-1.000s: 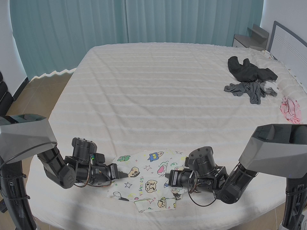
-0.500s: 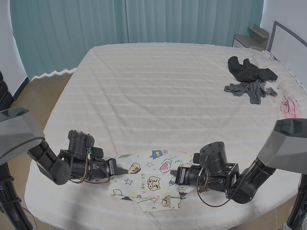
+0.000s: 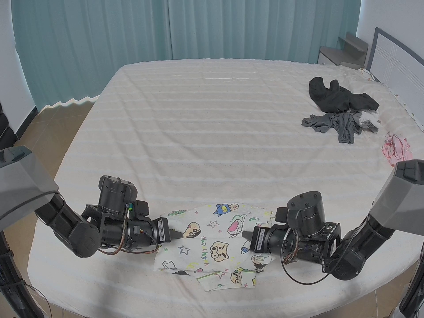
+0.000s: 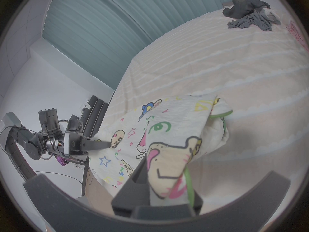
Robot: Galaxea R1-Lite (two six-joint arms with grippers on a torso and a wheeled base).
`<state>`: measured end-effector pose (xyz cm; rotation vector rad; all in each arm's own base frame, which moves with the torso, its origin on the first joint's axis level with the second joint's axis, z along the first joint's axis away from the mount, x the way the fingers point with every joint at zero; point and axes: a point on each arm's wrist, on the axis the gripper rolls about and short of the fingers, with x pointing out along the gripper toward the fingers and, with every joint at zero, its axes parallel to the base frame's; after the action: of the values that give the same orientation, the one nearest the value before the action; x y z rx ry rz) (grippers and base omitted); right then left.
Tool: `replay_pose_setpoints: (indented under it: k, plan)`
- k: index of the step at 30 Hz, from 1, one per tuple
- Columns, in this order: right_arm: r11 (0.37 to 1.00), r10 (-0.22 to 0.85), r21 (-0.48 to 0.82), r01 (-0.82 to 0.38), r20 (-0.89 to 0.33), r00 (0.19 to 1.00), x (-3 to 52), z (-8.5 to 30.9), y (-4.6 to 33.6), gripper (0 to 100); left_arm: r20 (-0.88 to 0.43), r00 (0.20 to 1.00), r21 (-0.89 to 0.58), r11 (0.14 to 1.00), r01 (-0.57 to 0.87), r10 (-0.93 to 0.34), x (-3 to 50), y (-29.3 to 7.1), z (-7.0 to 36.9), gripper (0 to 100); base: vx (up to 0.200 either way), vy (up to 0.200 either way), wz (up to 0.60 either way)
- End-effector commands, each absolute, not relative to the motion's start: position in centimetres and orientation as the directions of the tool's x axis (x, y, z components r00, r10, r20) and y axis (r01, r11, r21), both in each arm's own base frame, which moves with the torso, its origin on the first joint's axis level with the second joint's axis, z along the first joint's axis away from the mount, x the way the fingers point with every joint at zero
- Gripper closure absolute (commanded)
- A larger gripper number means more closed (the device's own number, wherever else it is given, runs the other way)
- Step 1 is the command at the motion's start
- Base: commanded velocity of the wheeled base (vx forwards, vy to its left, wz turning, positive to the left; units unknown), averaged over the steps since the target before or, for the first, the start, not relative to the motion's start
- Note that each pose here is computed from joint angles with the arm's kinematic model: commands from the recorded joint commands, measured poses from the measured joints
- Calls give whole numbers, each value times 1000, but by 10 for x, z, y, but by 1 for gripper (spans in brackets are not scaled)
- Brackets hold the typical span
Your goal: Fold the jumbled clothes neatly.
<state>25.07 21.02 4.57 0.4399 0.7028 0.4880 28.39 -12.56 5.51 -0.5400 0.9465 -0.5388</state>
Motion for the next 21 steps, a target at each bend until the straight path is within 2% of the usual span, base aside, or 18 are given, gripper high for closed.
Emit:
replay_pose_setpoints:
  k: [1,10,16,21]
  plan:
    - [798,558,538,-273,-488,671,250,51,206,100,-591,467,-650,731,207,-658,282,-133,58,100,0,-200,0]
    - [813,528,530,-240,-500,687,247,53,192,100,-560,457,-685,697,213,-691,285,-153,67,100,0,-200,0]
    - [821,513,525,-222,-510,690,247,51,186,100,-573,433,-682,698,219,-696,283,-161,65,100,0,-200,0]
    - [823,511,522,-223,-510,692,248,51,185,100,-583,447,-670,713,209,-679,285,-163,61,100,0,-200,0]
